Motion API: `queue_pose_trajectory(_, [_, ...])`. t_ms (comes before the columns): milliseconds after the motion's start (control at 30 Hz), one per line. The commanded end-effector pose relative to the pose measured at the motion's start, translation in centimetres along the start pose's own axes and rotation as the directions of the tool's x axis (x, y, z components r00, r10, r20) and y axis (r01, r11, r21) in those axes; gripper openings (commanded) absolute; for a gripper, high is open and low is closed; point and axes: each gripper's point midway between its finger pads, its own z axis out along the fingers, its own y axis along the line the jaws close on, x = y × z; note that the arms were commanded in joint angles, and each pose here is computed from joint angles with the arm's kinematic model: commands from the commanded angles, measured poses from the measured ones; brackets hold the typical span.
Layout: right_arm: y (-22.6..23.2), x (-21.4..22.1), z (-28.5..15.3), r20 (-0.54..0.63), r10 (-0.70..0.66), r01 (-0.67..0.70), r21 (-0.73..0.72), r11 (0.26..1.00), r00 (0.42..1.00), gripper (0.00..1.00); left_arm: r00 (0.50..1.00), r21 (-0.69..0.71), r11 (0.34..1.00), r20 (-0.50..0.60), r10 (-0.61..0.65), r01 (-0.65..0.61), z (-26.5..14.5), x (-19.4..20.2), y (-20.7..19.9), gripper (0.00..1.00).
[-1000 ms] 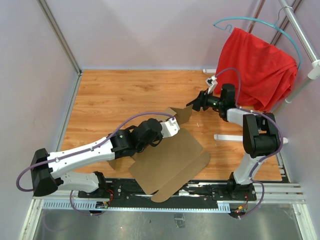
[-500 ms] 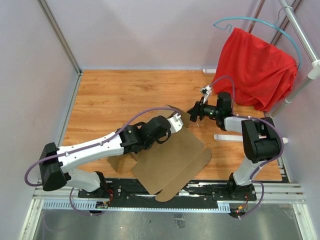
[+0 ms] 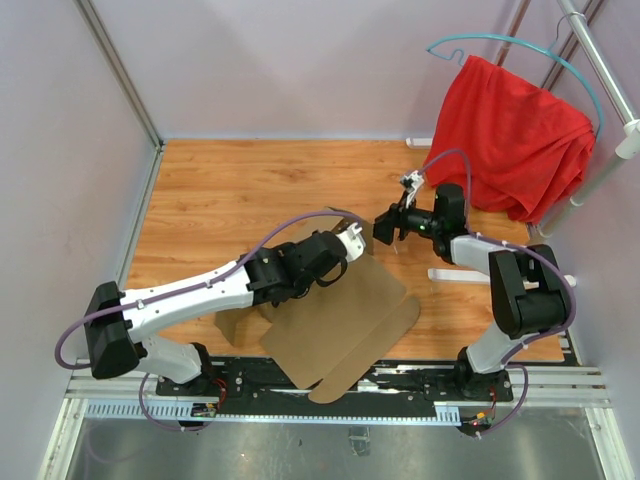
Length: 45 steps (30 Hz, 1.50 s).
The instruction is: Fold the paper box
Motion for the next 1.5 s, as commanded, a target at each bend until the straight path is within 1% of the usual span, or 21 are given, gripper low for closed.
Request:
queue_pose_trajectory(0, [1.5,-1.3,1.4,-0.035,-0.019,0.016,-0.082,0.996,0.999,0.66,0.999,-0.027,0.999,0.015,-0.030,0.030,-0.2,-1.1,0.6,0.00])
queue_pose_trajectory(167, [0.5,-2.6,2.3,-0.052,-0.025,0.022,-0.068,0.997,0.998,0.66,0.999,-0.046,0.998,-0.006,-0.032,0.031,0.2,-1.0,0.6,0.00])
queue_pose_trajectory(333, [0.0,-2.5,3.0,-0.078,-0.005,-0.002,-0.085,0.996,0.997,0.66,1.000,-0.051,0.998,-0.017,-0.024,0.024,0.5,-0.9,0.4,0.00])
queue_pose_trajectory(500, [-0.9,-2.7,3.4,-0.096,-0.019,0.013,-0.066,0.998,0.995,0.67,0.999,-0.085,0.996,-0.036,-0.004,0.001,0.9,-0.7,0.7,0.00])
queue_pose_trajectory(600, [-1.5,-2.9,3.8,-0.123,-0.015,0.007,-0.060,0.998,0.992,0.67,0.999,-0.101,0.995,-0.045,-0.009,0.004,1.0,-0.8,0.8,0.00])
queue_pose_trajectory(733, [-2.0,-3.1,4.1,-0.129,-0.022,0.015,-0.056,0.998,0.991,0.67,0.998,-0.138,0.990,-0.064,-0.017,0.008,1.0,-0.5,1.4,0.00])
queue_pose_trajectory(1200, [-3.3,-4.8,5.0,-0.147,-0.039,0.033,-0.044,0.998,0.988,0.67,0.998,-0.163,0.986,-0.057,-0.026,0.016,0.5,-0.4,2.2,0.00])
queue_pose_trajectory(1367, [-3.4,-4.8,5.4,-0.155,-0.028,0.018,-0.061,0.998,0.987,0.67,0.998,-0.167,0.986,-0.058,-0.028,0.018,0.4,-0.3,2.3,0.00])
queue_pose_trajectory(1467, [-2.7,-4.2,5.1,-0.158,-0.020,0.006,-0.090,0.996,0.987,0.67,0.998,-0.162,0.987,-0.056,-0.028,0.018,0.4,-0.3,2.2,0.00])
